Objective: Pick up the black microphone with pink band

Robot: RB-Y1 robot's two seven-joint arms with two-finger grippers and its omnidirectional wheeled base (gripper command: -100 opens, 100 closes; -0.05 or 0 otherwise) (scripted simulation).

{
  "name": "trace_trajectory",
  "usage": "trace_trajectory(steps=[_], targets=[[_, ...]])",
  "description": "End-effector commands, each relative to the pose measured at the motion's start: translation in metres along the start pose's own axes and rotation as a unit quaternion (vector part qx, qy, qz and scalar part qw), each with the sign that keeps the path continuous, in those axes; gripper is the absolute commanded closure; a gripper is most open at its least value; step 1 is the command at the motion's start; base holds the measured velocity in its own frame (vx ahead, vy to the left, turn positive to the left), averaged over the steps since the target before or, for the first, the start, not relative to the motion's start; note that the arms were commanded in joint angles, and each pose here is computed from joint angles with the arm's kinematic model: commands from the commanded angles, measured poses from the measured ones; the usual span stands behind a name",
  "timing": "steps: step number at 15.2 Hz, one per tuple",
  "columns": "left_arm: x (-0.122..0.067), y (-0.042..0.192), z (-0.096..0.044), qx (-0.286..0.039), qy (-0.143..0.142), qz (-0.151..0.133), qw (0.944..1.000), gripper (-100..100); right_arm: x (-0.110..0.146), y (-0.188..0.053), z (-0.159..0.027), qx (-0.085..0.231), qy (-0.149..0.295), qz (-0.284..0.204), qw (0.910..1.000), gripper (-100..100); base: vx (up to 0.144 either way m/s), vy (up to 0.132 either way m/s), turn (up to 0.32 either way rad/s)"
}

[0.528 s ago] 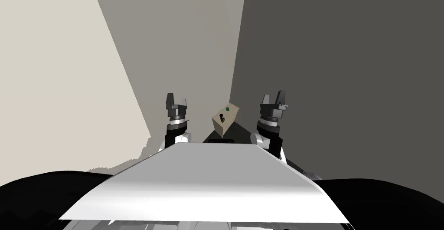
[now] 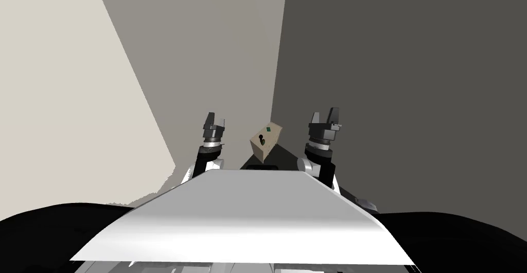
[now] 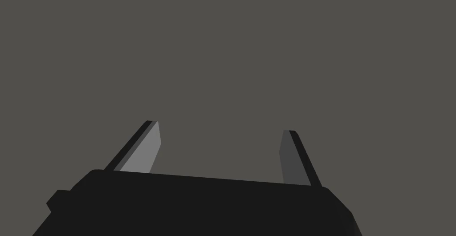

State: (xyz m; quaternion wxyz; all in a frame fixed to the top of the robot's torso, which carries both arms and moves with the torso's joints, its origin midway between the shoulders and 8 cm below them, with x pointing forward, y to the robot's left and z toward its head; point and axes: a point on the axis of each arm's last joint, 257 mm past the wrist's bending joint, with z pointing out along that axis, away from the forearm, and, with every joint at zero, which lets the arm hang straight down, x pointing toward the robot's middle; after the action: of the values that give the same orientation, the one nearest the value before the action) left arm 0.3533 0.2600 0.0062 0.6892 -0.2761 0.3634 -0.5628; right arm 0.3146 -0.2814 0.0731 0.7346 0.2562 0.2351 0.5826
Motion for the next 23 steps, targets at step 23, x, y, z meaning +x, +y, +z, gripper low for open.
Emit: trace_trajectory(steps=[23], targets=[[-0.016, 0.153, -0.036, -0.256, 0.02, -0.017, 0.9664, -100, 0.0, 0.0, 0.0, 0.0, 0.0, 0.0, 1.0, 0, -0.008, -0.048, -0.11]])
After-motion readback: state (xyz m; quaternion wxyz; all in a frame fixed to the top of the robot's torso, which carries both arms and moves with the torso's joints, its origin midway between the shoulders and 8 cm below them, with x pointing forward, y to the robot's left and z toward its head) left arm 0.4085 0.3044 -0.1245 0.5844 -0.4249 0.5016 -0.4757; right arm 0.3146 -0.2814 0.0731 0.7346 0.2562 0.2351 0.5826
